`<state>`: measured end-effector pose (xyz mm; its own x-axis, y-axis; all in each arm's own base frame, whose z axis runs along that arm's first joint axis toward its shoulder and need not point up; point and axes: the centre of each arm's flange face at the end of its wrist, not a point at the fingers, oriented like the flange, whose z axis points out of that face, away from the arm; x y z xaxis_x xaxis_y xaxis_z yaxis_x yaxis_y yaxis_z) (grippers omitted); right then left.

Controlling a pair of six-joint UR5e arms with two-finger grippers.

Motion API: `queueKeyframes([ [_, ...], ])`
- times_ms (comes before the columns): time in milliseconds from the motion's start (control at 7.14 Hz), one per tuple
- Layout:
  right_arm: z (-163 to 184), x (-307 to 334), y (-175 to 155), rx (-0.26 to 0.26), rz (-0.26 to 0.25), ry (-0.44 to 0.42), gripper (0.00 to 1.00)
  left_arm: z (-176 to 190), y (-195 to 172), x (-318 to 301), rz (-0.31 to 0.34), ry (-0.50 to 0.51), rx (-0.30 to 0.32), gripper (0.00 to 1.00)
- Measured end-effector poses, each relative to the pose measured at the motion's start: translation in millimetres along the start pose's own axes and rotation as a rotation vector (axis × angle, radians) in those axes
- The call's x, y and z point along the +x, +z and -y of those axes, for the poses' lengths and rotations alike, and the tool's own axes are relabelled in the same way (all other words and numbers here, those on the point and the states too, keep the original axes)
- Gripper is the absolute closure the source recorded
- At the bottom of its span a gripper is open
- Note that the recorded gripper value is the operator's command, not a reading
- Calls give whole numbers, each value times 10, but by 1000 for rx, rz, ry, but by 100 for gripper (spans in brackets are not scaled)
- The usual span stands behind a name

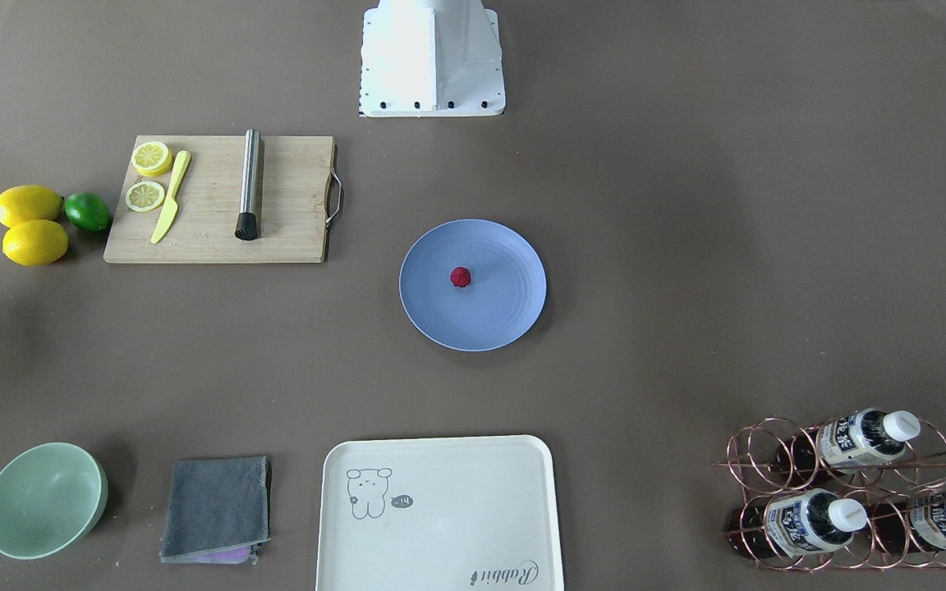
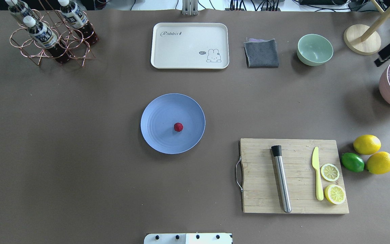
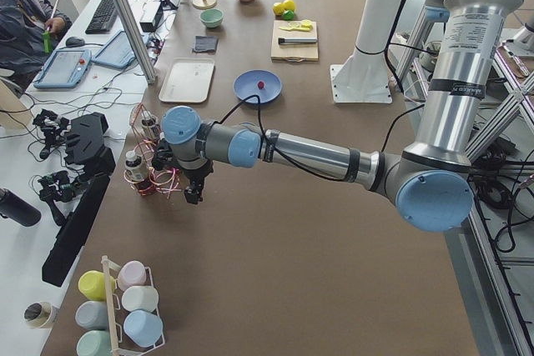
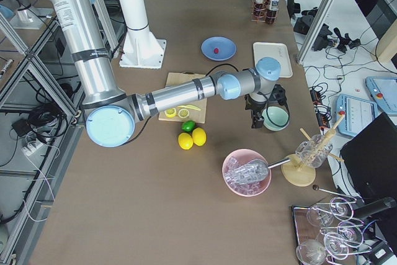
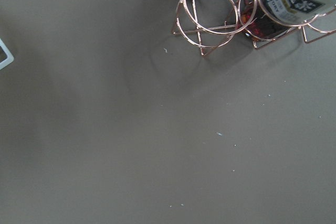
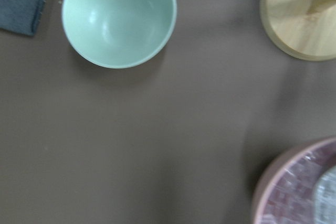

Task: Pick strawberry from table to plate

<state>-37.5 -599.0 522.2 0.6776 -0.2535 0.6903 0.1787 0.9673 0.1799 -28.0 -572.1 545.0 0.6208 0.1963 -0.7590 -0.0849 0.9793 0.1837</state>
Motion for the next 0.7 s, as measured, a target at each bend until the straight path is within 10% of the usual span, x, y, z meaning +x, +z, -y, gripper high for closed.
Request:
queueKeyframes([
  [700,-725,1144,-358,-56,-59,16,0,-229,-60,-182,114,6,-8,3],
])
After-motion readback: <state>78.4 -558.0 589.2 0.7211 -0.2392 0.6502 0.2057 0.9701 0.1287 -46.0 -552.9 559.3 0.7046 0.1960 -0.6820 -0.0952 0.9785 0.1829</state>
